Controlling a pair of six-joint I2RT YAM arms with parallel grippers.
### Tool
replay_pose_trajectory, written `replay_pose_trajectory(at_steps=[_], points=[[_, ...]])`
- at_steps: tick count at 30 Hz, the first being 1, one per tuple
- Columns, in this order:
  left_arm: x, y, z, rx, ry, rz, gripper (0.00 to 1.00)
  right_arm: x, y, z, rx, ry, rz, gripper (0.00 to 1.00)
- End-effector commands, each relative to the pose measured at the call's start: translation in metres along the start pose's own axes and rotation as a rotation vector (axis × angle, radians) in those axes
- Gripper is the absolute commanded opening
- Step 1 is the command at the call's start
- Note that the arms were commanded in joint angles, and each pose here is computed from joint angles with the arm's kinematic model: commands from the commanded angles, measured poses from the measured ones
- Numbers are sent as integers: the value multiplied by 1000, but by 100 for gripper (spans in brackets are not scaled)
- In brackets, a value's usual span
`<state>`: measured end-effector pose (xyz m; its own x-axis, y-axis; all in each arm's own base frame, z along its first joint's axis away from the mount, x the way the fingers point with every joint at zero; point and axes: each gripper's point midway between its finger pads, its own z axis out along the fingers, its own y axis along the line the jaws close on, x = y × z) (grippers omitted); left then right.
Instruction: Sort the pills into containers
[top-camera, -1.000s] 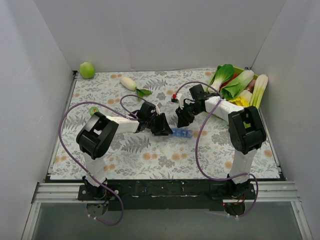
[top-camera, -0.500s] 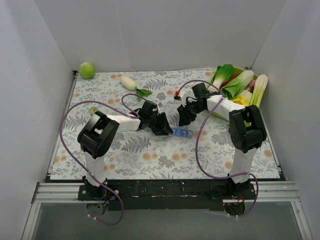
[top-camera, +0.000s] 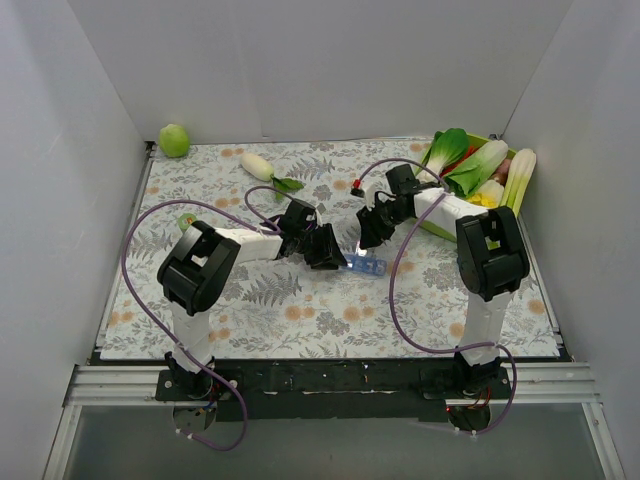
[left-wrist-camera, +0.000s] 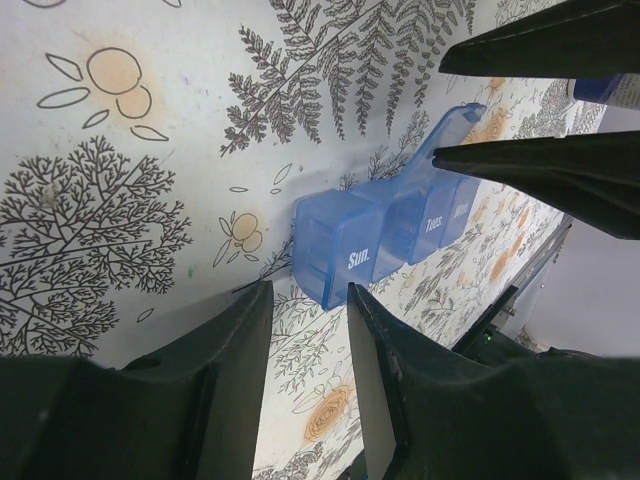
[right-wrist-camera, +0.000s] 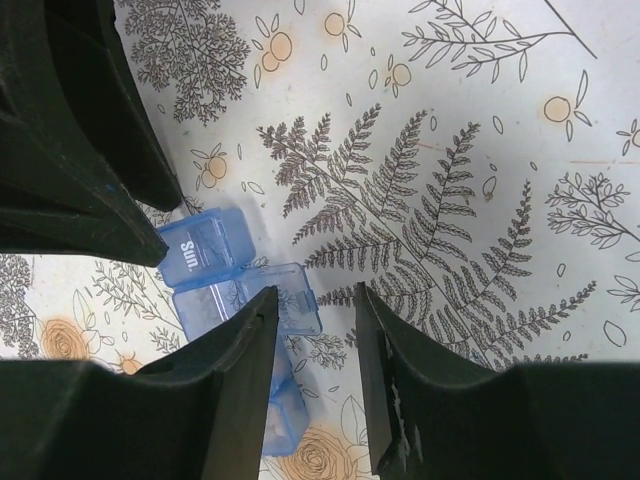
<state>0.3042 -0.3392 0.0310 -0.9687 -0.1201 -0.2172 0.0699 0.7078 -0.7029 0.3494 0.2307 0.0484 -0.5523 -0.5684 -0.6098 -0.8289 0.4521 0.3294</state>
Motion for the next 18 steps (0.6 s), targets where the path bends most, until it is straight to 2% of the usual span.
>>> replay_pose_trajectory(at_steps=[1, 2, 3, 5, 6, 7, 9, 13, 18], points=[[6, 27, 5, -108, 12, -22, 36, -17, -5, -8, 10, -23, -20, 47], [4, 24, 4, -104, 3, -23, 36, -20, -2, -10, 0, -27, -29, 53], [2, 22, 3, -101, -3, -24, 37, -24, 6, -16, -33, -41, -58, 63], [-9, 7, -1, -70, -33, -24, 39, -40, 13, -30, -47, -90, -109, 74], [-14, 0, -3, -57, -44, -20, 44, -45, 15, -35, -50, -106, -143, 81], [-21, -9, -8, -39, -65, -11, 46, -47, 17, -40, -48, -116, -159, 84], [-36, -26, -17, -8, -107, -1, 52, -56, 22, -53, -44, -144, -199, 88], [-65, -51, -42, 37, -194, 19, 58, -58, 34, -69, -52, -143, -255, 89], [-91, -65, -104, -3, -356, 123, 64, -56, 54, -93, -58, -146, -352, 92]])
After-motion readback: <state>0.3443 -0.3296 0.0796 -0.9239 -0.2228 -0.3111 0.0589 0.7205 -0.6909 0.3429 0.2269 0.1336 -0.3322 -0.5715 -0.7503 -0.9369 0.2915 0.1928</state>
